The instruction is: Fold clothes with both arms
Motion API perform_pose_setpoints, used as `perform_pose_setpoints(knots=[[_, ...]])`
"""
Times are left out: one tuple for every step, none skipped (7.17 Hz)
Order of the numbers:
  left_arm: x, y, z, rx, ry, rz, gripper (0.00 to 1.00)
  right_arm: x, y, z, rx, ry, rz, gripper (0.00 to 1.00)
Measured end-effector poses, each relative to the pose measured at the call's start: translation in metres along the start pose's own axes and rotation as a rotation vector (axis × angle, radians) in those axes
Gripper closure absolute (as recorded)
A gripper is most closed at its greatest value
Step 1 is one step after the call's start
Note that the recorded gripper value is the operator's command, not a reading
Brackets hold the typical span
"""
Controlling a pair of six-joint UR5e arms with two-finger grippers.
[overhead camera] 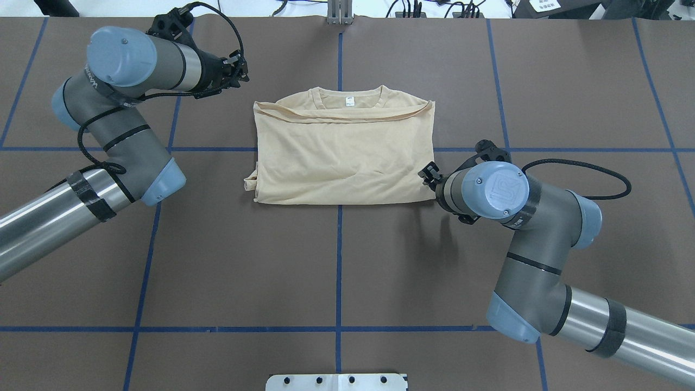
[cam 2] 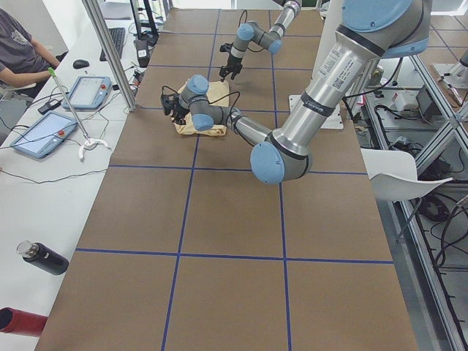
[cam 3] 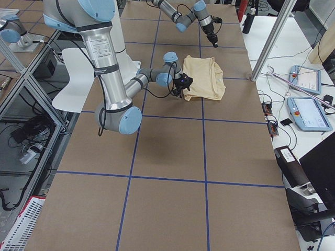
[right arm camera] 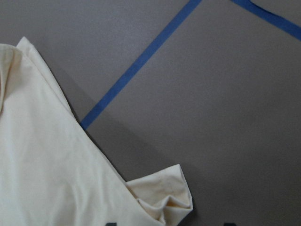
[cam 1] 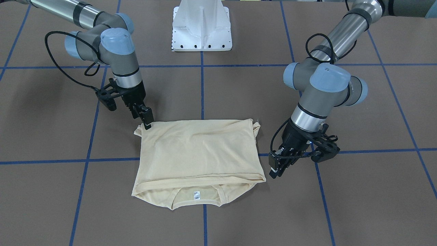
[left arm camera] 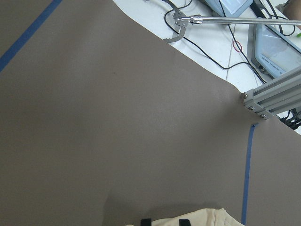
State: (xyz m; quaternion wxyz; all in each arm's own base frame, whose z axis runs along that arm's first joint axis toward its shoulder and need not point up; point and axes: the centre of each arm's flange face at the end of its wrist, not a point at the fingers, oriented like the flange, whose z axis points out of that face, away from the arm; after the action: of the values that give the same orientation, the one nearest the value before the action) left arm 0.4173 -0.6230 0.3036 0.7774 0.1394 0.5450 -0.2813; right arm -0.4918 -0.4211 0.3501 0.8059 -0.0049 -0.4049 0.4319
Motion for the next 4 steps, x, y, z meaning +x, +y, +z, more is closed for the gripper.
perform_pose_setpoints(knots=[[-0.0014,-0.0001,-0.0005,0.001,-0.001,-0.001,0.68,0.0027,0.0046,0.0020,-0.002,0.004,-0.005,0.91],[-0.0022,-0.0004,-0.0007,0.001,-0.001,-0.001,0.68,0.0044,0.0066,0.0033,0.001,0.005,-0.009,1.00],[-0.0023,-0.0006,-0.0011,0.002,-0.001,-0.001,0.68,0.0068,0.0067,0.0050,0.005,0.008,-0.011,1.00],[-0.0020,-0.0006,-0.0013,0.002,0.000,-0.001,0.68,0.0100,0.0057,0.0064,0.009,0.012,-0.013,1.00]])
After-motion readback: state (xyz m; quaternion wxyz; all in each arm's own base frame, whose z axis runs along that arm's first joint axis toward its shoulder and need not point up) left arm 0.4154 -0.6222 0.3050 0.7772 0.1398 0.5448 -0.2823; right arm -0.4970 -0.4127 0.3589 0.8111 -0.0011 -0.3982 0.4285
